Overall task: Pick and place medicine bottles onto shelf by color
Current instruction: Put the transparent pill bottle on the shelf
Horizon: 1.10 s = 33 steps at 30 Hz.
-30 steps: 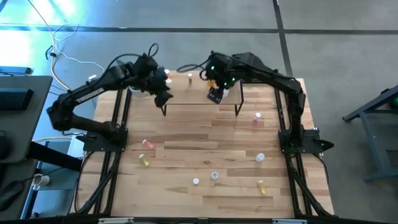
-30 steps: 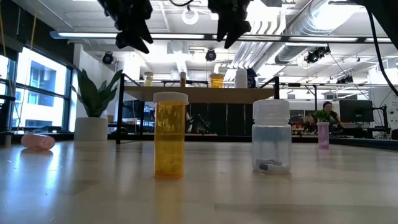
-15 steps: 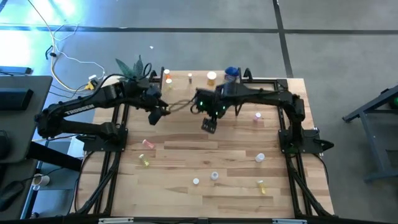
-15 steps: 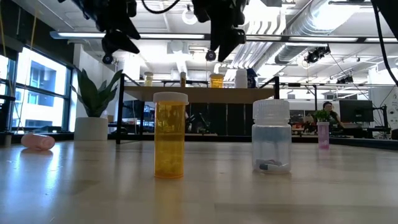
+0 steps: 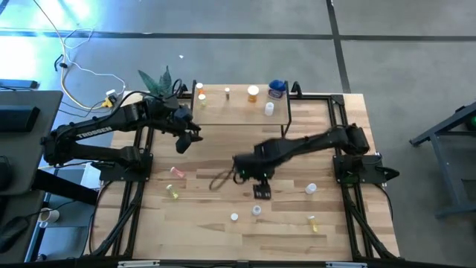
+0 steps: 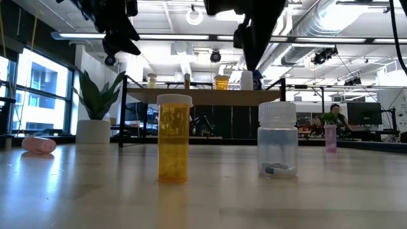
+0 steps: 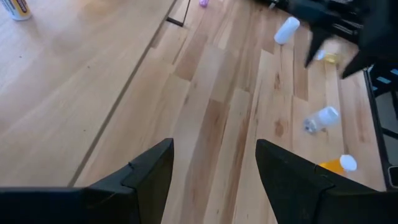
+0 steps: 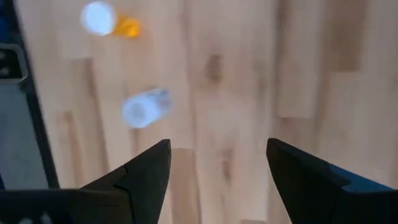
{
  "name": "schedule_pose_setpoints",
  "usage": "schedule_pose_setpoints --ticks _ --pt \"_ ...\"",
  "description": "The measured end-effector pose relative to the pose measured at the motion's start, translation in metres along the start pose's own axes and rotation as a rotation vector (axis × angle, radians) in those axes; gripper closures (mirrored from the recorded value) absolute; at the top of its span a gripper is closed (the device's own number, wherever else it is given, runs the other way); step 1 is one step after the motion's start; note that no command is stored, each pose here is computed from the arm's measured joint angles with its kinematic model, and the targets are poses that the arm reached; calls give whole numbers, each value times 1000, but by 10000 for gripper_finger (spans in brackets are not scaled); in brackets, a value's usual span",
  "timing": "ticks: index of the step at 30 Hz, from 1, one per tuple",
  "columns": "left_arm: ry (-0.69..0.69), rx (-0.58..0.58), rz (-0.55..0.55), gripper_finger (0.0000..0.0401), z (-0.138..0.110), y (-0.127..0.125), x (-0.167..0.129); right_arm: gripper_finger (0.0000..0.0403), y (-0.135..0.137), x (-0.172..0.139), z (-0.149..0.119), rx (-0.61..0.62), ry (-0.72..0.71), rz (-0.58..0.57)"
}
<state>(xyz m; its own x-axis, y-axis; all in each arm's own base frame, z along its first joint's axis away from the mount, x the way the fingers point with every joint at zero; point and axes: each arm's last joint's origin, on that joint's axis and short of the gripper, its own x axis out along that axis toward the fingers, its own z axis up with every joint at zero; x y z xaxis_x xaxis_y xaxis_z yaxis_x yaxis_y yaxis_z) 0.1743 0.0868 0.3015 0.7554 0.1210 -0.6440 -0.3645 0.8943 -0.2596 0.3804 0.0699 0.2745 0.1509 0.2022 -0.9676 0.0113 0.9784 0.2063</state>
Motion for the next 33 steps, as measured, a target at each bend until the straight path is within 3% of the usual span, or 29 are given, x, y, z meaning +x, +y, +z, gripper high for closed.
schedule_pose_setpoints --ticks 8,15,22,33 --pt "7 -3 1 185 -1 0 0 147 48 27 -11 -83 -37 23" --pt "6 -8 1 185 -1 0 0 147 69 53 -21 -68 -94 -23" --pt "6 -8 1 185 -1 0 0 147 76 80 -29 -24 -146 10" --pt "5 -8 1 185 -1 0 0 147 72 99 -35 21 -213 -49"
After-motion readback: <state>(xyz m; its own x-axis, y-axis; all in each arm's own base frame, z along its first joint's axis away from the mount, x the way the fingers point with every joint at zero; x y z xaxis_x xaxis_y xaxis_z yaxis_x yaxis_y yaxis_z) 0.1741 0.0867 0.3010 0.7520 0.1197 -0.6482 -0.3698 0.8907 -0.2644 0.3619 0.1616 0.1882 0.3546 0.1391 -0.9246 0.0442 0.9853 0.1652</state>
